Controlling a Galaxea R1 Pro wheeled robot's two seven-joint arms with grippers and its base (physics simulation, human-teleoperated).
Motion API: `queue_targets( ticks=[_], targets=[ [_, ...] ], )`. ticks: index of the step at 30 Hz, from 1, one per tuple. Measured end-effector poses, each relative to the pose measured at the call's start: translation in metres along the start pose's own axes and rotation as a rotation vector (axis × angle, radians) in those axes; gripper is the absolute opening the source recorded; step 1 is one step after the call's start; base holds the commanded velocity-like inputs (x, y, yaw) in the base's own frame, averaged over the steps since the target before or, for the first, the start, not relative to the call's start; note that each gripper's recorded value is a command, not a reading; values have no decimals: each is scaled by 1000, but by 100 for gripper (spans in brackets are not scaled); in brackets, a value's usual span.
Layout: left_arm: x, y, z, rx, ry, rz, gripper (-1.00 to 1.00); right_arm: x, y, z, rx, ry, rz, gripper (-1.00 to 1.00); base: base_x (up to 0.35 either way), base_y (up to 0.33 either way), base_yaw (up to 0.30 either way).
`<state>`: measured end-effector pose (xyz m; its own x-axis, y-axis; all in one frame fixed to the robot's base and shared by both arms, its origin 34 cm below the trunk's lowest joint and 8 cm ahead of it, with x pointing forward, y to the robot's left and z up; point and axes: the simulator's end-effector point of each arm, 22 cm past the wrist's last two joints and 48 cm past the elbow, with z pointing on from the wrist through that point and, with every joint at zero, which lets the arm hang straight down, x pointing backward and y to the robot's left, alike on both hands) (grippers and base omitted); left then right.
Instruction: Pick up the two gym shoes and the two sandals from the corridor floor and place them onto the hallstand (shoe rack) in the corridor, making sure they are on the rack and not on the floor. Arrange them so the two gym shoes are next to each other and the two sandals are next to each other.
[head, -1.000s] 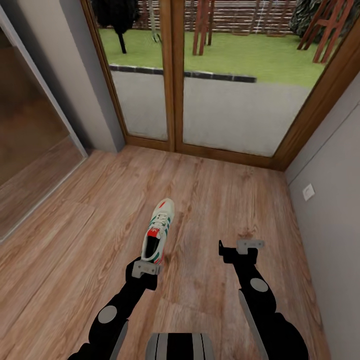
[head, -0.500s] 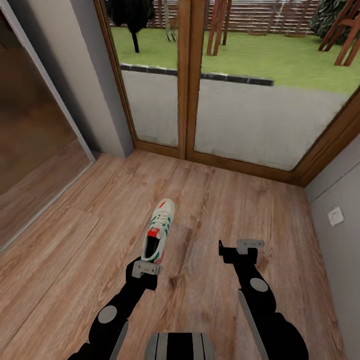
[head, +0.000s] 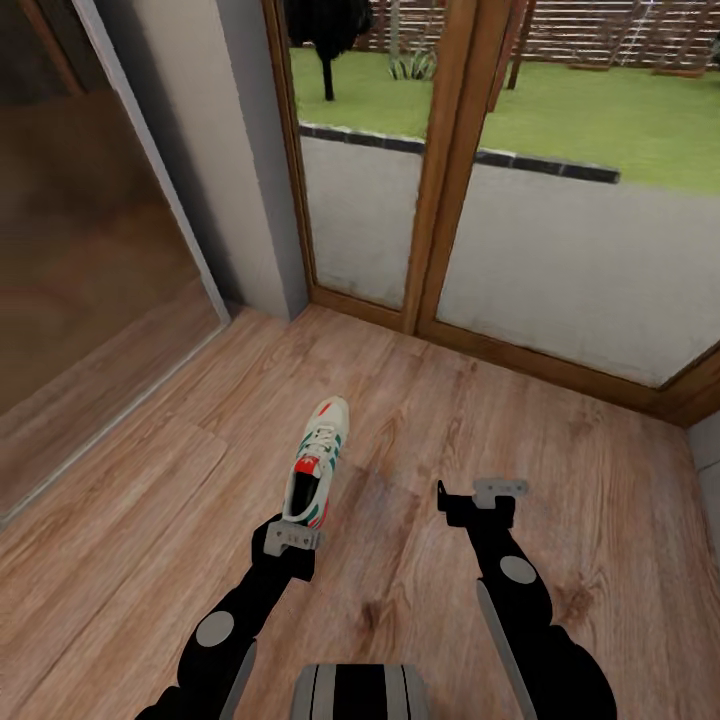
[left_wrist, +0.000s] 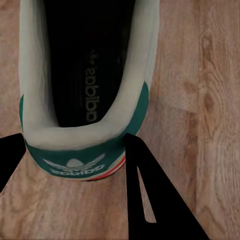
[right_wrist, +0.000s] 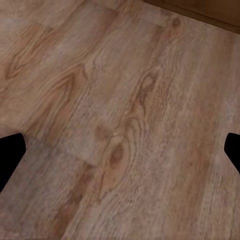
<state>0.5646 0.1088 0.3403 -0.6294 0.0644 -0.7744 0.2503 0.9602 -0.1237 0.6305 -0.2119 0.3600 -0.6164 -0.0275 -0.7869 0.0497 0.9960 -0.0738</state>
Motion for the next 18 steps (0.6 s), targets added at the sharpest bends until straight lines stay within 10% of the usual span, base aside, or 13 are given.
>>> queue_targets(
  ticks=[18],
  targets=[
    [5,-1,2,3,11,-3,-100,6,1,2,-1,12,1,100,143,0,267]
  ],
)
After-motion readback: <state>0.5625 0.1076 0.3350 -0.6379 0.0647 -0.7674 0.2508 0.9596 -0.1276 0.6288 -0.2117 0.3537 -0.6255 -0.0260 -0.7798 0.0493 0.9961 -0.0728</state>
